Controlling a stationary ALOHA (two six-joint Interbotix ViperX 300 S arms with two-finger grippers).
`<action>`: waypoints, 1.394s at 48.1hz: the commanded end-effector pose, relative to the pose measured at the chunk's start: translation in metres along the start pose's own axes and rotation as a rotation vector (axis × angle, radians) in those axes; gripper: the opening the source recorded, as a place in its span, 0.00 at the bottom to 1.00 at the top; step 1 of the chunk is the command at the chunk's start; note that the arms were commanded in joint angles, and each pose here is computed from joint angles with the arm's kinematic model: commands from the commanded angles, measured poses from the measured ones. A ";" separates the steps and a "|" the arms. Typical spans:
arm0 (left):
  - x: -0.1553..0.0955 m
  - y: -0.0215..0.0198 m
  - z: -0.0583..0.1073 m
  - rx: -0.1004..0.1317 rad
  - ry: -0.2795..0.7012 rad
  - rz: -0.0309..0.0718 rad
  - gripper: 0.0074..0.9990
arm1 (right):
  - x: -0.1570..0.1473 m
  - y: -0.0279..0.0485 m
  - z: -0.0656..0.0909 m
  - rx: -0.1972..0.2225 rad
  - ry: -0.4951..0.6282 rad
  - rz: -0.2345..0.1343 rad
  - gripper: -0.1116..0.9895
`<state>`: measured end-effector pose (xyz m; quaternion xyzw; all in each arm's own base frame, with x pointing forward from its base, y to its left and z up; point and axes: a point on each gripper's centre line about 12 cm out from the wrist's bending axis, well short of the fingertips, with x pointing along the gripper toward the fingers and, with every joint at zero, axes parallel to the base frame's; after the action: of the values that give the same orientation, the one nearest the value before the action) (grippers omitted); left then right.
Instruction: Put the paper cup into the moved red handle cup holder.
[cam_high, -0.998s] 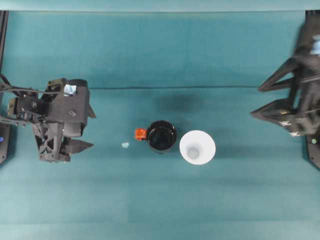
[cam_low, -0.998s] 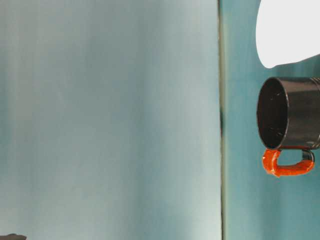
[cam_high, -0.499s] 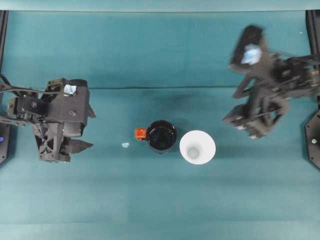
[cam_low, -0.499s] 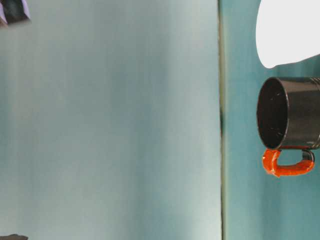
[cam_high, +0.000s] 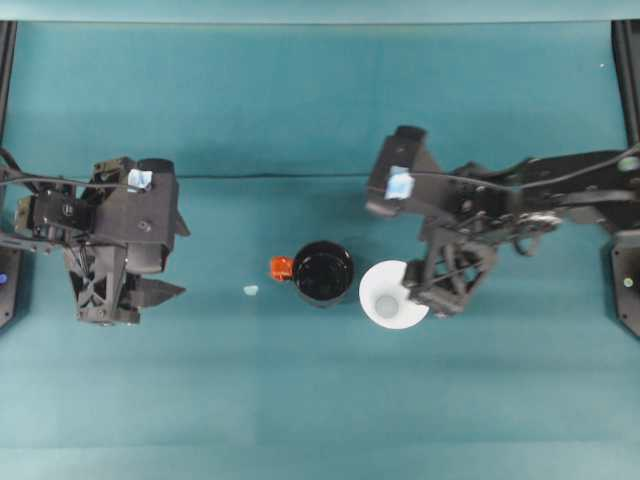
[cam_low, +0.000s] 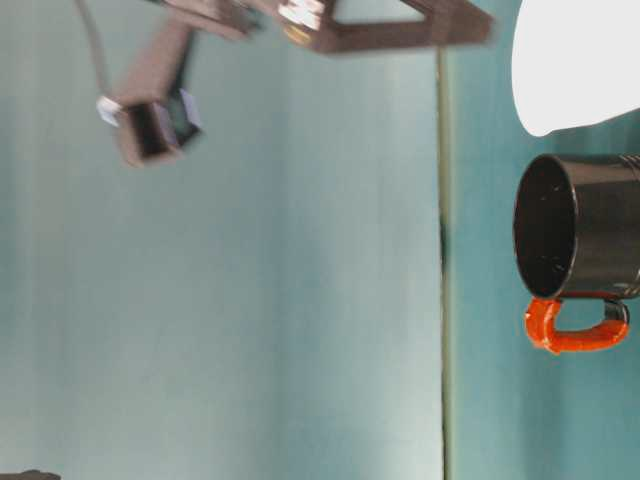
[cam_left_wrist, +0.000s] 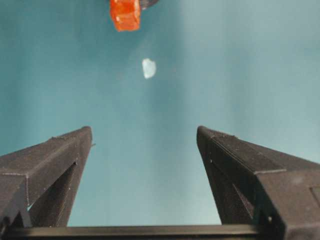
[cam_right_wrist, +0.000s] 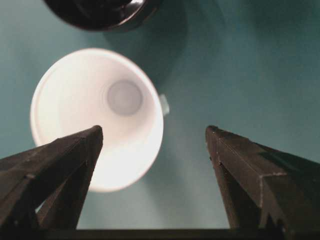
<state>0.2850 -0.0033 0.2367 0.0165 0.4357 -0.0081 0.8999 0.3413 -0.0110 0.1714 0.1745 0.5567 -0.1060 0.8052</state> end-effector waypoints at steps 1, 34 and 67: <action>-0.004 -0.0002 0.005 0.004 -0.021 0.000 0.92 | 0.022 -0.0029 -0.002 0.016 0.034 -0.015 0.99; -0.003 -0.0002 0.004 0.002 -0.017 0.000 0.92 | 0.038 -0.0092 -0.003 0.033 0.048 -0.026 0.90; -0.002 -0.0002 0.004 0.004 -0.015 0.000 0.92 | 0.035 -0.0013 -0.001 0.073 0.059 0.011 0.00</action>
<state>0.2851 -0.0034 0.2363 0.0165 0.4364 -0.0086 0.8996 0.3501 -0.0101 0.1316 0.2048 0.5829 -0.1160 0.7777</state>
